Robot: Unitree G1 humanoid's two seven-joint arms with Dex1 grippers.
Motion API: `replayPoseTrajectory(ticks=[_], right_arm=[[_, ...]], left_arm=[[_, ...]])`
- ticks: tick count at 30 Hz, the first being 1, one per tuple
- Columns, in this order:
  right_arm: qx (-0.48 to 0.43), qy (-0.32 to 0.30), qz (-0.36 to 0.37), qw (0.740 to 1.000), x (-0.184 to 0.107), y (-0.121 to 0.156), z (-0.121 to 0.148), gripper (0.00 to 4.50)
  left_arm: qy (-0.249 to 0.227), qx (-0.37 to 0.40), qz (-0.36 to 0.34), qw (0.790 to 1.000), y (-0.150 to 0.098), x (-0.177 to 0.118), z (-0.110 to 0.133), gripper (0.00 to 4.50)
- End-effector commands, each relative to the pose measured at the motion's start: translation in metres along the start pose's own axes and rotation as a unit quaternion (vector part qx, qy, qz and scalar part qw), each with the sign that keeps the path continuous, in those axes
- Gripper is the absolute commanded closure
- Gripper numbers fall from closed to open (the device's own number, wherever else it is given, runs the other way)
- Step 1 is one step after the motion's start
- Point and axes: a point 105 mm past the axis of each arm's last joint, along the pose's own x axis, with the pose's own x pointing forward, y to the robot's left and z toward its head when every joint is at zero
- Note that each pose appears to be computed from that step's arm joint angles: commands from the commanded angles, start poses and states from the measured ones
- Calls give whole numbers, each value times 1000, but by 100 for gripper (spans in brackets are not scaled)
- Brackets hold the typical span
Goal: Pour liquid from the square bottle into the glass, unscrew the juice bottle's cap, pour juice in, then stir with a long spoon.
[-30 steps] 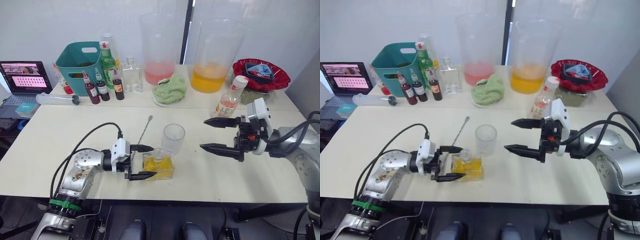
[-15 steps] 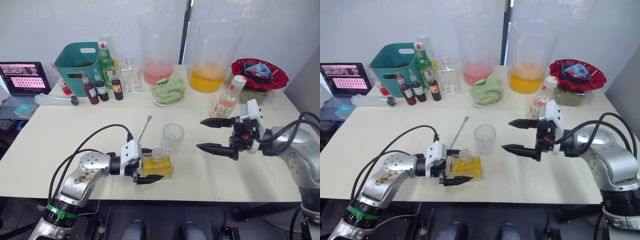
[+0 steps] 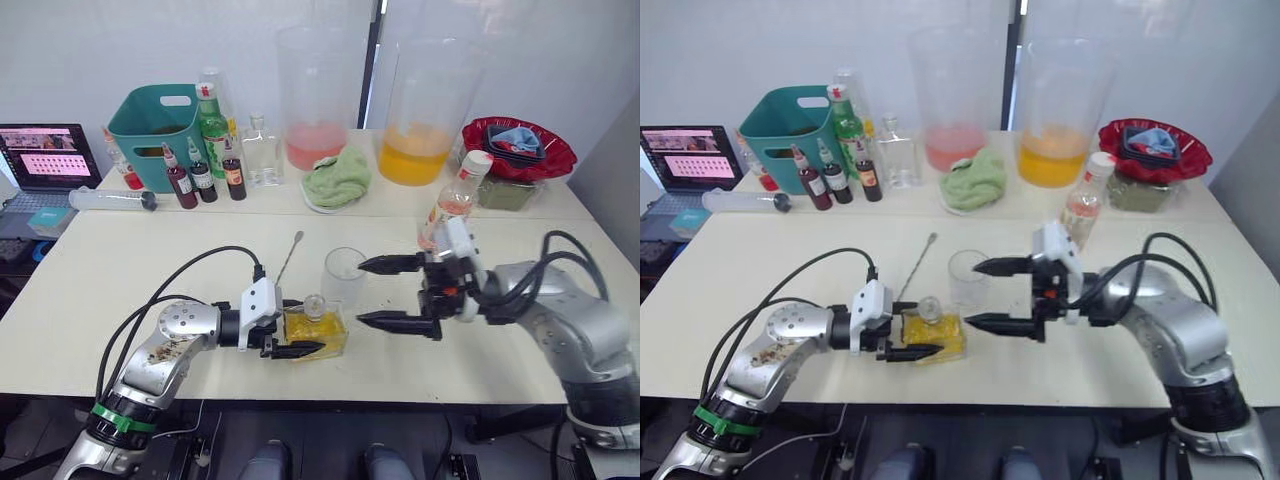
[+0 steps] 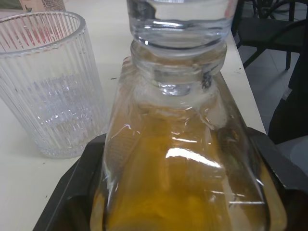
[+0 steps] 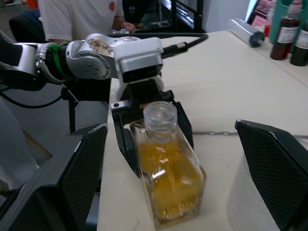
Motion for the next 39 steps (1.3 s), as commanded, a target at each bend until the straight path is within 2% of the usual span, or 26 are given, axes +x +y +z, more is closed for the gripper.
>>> replayPoseTrajectory(ticks=[1, 10, 13, 17, 21, 27, 32, 39], right_arm=[[-29, -3, 11, 1000, 21, 6, 5, 0], [-44, 4, 10, 999, 50, 3, -10, 0], [-43, 0, 11, 999, 53, 3, -12, 81], [-42, 5, 4, 999, 53, 1, -15, 222], [-46, 8, 0, 999, 53, -1, -17, 344], [-35, -4, 3, 999, 51, 0, -15, 344], [33, -51, -6, 998, 49, 0, -6, 344], [-45, -67, -5, 997, 45, 3, 12, 344]], left_arm=[[-6, 33, -4, 999, 6, 0, 13, 171], [8, 22, -20, 1000, 1, -1, 6, 171], [13, 22, -19, 999, 0, -2, 4, 171], [14, 19, -17, 1000, 1, -4, 4, 171], [17, 17, -28, 999, -3, -3, 1, 171], [7, 29, -22, 999, -1, -1, 2, 171], [8, 27, -19, 999, 2, 0, 1, 171], [5, 29, -24, 999, 3, 1, 1, 171]])
